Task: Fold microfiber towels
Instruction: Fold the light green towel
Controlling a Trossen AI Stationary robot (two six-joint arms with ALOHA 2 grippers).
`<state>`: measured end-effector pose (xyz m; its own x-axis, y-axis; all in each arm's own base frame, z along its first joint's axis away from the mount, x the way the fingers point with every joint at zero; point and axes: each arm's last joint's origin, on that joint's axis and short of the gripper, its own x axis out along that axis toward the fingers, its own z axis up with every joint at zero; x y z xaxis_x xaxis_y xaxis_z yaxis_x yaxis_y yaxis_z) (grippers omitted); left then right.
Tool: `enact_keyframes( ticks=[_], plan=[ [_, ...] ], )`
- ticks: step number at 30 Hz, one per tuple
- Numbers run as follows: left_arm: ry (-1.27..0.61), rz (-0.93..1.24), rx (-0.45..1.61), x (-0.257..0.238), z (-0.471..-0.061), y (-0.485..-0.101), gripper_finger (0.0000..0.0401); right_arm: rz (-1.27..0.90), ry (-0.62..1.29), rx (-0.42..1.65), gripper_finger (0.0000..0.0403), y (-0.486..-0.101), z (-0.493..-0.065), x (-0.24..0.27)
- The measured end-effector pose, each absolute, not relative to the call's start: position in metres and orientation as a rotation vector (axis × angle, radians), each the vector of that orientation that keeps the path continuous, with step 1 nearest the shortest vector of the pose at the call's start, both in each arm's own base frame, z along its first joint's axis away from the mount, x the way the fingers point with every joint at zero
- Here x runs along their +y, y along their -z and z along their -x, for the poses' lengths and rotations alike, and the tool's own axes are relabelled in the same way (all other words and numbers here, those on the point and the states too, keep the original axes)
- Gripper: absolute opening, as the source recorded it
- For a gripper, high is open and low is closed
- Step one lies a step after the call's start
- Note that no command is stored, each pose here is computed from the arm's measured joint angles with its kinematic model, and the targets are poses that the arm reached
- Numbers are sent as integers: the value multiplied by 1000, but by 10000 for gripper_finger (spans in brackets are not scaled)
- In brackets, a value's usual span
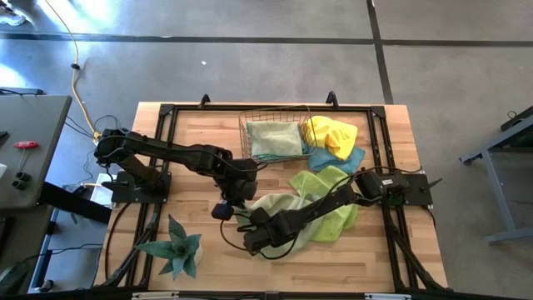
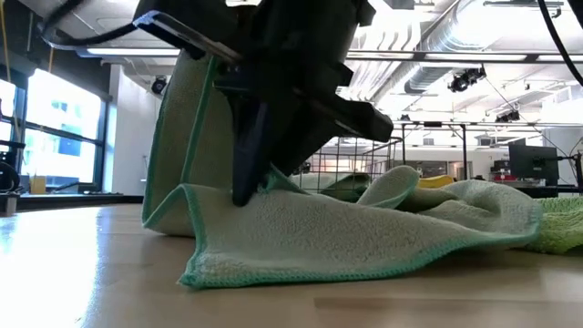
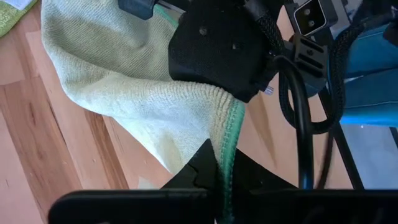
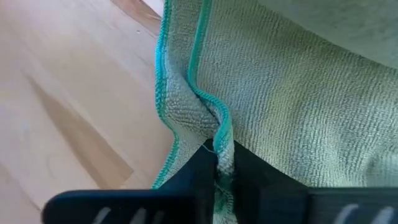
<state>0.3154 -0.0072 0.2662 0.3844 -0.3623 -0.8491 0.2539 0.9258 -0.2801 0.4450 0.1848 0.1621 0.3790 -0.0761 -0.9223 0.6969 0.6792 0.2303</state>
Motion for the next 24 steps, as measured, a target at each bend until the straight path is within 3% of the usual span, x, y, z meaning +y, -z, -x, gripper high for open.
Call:
enact_keyframes(
  ticks=[8, 18, 24],
  plan=[
    [393, 110, 1109, -7, -315, -266, 0, -652, 543, 1097, 104, -162, -443, 184],
    [392, 113, 1110, -7, -315, -266, 0, -620, 580, 1127, 95, -160, -439, 182],
    [392, 113, 1110, -7, -315, -266, 0, -674, 489, 1075, 95, -166, -447, 187]
  ],
)
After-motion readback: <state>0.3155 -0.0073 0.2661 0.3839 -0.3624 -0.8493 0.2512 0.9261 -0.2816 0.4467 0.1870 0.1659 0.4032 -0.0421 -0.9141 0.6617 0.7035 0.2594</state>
